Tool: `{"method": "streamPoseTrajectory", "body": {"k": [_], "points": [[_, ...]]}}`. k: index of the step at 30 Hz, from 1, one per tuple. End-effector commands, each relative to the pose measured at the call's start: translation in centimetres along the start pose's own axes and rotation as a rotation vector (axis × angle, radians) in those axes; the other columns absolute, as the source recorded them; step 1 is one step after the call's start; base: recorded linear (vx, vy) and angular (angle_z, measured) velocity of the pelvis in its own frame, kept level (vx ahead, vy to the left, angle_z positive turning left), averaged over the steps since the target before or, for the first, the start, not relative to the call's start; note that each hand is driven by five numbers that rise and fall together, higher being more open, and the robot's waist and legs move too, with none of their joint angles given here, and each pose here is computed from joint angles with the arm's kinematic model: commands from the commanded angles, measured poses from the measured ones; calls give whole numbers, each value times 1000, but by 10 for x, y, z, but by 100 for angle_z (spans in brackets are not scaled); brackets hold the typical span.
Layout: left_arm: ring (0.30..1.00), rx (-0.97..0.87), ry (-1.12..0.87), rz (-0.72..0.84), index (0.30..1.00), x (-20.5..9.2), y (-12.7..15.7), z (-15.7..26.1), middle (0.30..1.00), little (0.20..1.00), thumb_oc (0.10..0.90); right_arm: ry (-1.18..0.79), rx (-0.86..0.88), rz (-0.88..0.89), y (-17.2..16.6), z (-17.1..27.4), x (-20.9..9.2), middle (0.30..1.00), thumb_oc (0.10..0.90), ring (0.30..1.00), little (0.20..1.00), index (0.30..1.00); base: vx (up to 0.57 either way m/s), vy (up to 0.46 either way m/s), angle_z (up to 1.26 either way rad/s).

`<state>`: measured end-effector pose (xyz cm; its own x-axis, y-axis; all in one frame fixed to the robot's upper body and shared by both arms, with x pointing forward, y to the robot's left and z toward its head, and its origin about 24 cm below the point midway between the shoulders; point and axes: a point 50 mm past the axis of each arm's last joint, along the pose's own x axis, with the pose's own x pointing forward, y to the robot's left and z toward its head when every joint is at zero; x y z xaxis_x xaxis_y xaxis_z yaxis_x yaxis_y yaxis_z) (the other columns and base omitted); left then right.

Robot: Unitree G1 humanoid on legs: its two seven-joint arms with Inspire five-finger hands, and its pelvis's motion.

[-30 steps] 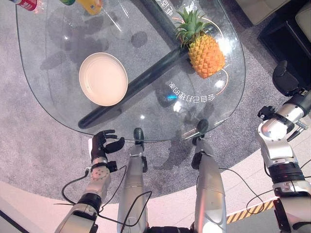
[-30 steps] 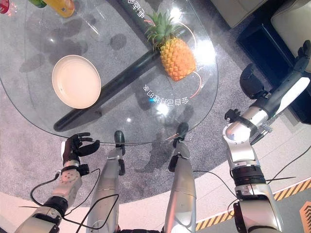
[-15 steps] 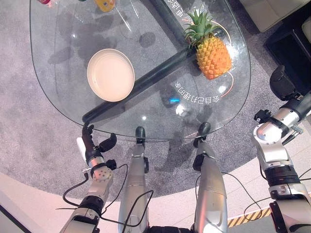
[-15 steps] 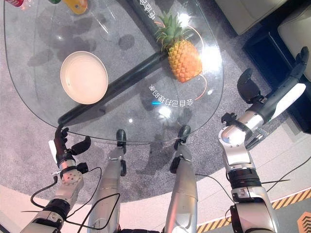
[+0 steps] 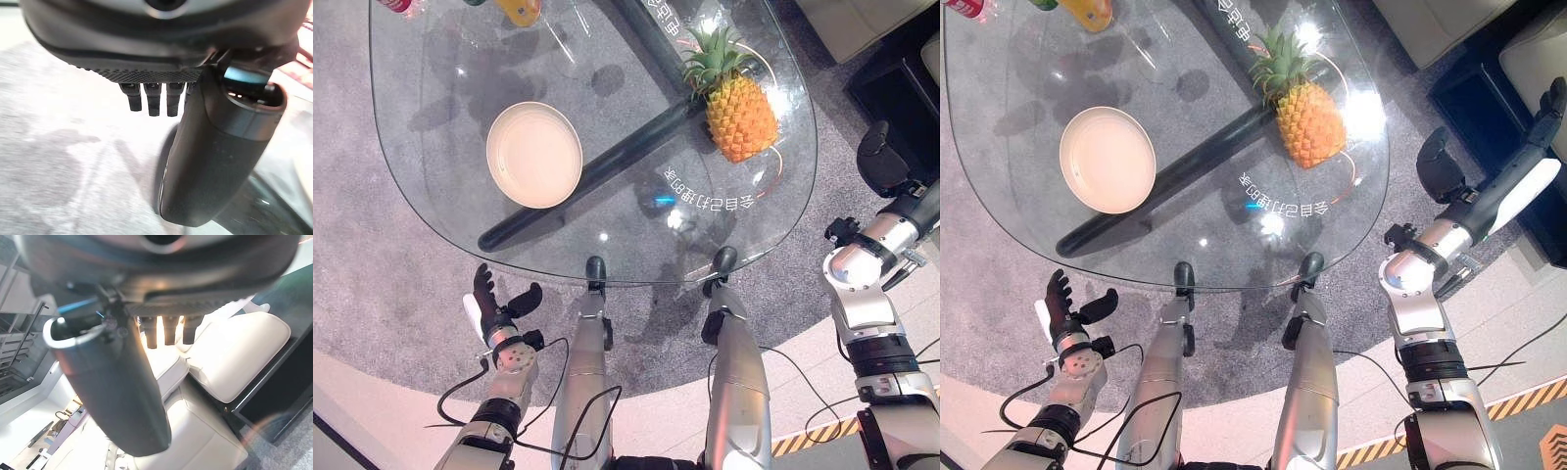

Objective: Pick up the fruit to the plate

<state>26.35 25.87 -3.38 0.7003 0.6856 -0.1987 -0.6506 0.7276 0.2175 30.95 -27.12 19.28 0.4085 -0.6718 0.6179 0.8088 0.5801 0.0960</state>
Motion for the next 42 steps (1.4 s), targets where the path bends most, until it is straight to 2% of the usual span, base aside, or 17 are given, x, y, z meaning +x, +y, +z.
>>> {"method": "streamPoseTrajectory", "body": {"k": [1, 7, 10, 11, 23, 33, 42], "points": [[900, -6, 170, 136, 900, -2, 40, -36, 900, 900, 800, -220, 68, -113, -23, 39, 22, 900, 800, 900, 900, 900, 7, 35, 1], [900, 10, 322, 91, 900, -6, 42, -57, 900, 900, 800, -240, 80, -99, -19, 46, 23, 900, 800, 900, 900, 900, 0, 0, 0], [900, 21, 363, 40, 900, -7, 39, -62, 900, 900, 800, -252, 94, -84, -16, 49, 22, 900, 800, 900, 900, 900, 0, 0, 0], [900, 38, 387, -29, 900, -9, 34, -65, 900, 900, 800, -279, 109, -55, -13, 54, 21, 900, 800, 900, 900, 900, 0, 0, 0], [900, 108, 316, -348, 900, -15, 9, -60, 900, 900, 800, -399, 208, 123, -2, 86, 13, 900, 800, 900, 900, 900, -2, 36, -1], [900, 114, 312, -403, 900, -16, 7, -60, 900, 900, 800, -465, 274, 339, 11, 107, -2, 900, 800, 900, 900, 900, 1, 5, -5], [900, 131, 301, -420, 900, -14, 5, -58, 900, 900, 800, -422, 226, 597, 34, 106, -17, 900, 800, 900, 900, 900, 0, 0, 0]]}}
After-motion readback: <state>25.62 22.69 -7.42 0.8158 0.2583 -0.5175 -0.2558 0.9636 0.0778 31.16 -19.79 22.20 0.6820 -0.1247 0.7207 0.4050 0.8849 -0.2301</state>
